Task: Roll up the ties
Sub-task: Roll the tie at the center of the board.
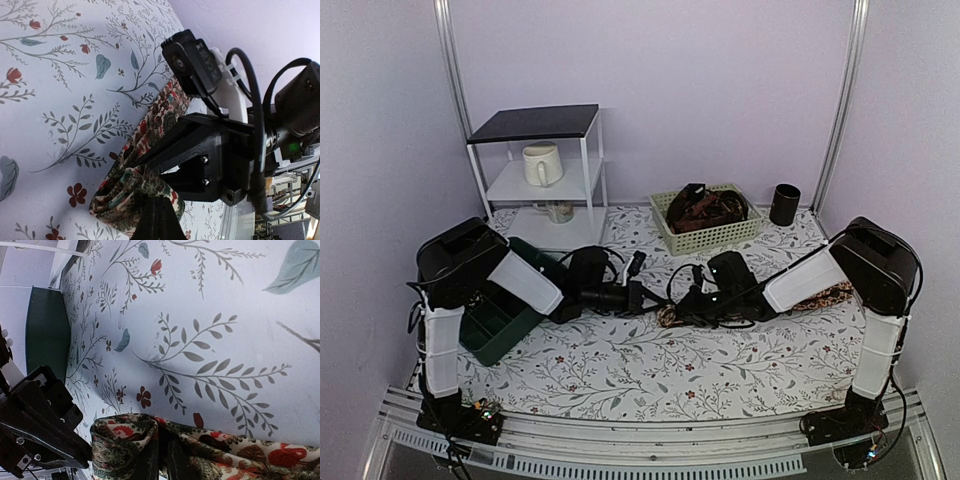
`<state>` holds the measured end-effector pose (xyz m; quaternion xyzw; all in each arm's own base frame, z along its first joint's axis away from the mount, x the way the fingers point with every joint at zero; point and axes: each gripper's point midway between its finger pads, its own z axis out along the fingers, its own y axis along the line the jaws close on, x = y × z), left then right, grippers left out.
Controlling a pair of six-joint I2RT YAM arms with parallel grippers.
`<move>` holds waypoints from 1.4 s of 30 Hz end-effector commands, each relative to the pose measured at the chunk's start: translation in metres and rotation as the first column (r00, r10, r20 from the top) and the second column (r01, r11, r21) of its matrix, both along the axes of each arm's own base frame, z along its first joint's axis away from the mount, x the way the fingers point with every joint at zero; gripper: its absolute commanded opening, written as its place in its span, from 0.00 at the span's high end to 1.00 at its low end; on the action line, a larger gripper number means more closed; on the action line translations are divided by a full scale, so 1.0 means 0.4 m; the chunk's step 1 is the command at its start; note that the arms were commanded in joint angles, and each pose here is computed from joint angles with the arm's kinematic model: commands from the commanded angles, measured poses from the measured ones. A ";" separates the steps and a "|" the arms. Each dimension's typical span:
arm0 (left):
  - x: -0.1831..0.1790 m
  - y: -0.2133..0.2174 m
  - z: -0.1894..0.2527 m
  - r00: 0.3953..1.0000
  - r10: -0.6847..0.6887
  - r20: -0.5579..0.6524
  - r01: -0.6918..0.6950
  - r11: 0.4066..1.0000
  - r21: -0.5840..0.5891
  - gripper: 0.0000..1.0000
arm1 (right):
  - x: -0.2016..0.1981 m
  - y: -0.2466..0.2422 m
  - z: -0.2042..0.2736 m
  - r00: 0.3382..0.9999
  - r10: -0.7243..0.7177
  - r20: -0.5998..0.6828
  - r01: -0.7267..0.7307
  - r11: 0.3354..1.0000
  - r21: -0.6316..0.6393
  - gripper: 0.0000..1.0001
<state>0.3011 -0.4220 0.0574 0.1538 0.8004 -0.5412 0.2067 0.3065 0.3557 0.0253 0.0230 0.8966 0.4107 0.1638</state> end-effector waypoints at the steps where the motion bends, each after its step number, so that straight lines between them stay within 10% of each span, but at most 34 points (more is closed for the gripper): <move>1: -0.005 -0.020 -0.011 1.000 -0.019 0.005 0.019 1.000 0.009 1.00 | 0.009 -0.034 0.034 0.999 -0.038 0.038 0.039 0.999 -0.027 0.91; 25: -0.006 -0.059 -0.052 0.999 -0.039 0.006 0.039 0.999 0.036 1.00 | 0.009 -0.068 0.101 0.995 -0.072 0.065 0.074 0.997 -0.019 0.61; 42: 0.001 -0.047 -0.032 0.999 -0.021 0.029 0.020 0.998 0.054 1.00 | 0.004 -0.041 -0.024 1.000 -0.001 -0.031 -0.002 0.996 -0.095 0.85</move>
